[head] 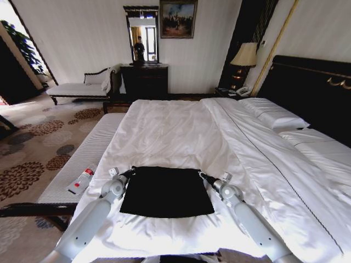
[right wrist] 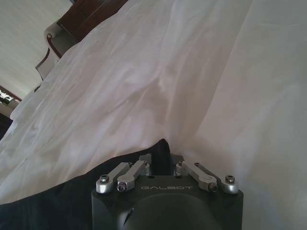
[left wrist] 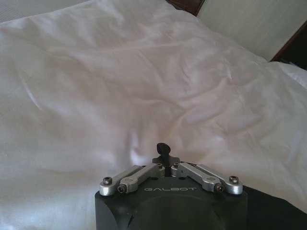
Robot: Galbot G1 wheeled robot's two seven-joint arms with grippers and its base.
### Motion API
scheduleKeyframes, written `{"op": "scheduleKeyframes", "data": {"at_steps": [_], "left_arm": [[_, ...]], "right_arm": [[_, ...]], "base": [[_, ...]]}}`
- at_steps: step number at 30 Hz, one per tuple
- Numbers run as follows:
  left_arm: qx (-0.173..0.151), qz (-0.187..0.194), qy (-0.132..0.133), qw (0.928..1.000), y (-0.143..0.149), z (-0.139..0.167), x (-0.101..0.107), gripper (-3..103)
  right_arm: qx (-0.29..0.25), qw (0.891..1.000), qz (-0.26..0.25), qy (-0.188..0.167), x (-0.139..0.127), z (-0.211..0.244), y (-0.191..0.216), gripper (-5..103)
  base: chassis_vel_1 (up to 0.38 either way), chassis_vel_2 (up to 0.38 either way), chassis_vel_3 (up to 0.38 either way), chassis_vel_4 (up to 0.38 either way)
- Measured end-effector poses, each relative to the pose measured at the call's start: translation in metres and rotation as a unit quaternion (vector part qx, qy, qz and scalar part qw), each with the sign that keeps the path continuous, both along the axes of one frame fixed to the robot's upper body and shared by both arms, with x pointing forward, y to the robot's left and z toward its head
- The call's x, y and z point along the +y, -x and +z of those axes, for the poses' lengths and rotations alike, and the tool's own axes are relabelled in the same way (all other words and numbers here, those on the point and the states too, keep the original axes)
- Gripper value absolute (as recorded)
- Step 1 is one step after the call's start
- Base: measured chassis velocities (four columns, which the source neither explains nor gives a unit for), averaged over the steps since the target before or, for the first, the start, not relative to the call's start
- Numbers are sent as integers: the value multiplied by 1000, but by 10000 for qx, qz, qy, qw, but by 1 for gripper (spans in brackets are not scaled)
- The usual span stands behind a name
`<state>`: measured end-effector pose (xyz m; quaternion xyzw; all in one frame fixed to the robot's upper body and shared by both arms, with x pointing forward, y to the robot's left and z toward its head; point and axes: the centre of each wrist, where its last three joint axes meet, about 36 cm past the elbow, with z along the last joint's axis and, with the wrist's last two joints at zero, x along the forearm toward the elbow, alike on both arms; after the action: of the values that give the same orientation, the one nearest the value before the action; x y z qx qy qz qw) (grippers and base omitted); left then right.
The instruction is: Fold the clothes on the bed.
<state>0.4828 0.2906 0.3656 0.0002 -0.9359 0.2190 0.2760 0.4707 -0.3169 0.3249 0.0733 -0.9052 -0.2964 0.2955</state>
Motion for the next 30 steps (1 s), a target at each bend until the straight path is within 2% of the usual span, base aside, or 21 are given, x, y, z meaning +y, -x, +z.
{"op": "scheduleKeyframes", "data": {"at_steps": [1, 2, 5, 8, 19, 23, 30], "left_arm": [[-2, 3, 6, 10000, 0, 0, 0, 0], [-2, 3, 6, 10000, 0, 0, 0, 0], [3, 9, 25, 10000, 0, -1, -1, 0], [-4, 9, 38, 10000, 1, -1, -2, 0], [-147, 32, 80, 9999, 2, 9, -4, 0], [-315, 24, 123, 9994, 4, 22, -3, 0], [-839, -29, 159, 9963, 13, 64, -5, 0]], "right_arm": [[-15, 10000, 2, 2, 0, 1, 0, 15], [-15, 10000, 2, 2, 0, 1, 0, 15], [-41, 10000, 3, -1, 0, 2, 1, 4], [-66, 10000, -8, -3, 0, 3, 2, 1], [-368, 9993, -23, -15, 6, 18, 8, 0], [-589, 9982, -12, 83, 8, 33, 10, 0], [-1302, 9914, -64, 138, 13, 86, 19, 0]], "base": [[0, 0, 0, 0], [0, 0, 0, 0], [0, 0, 0, 0], [0, 0, 0, 0], [0, 0, 0, 0], [0, 0, 0, 0], [0, 0, 0, 0]]}}
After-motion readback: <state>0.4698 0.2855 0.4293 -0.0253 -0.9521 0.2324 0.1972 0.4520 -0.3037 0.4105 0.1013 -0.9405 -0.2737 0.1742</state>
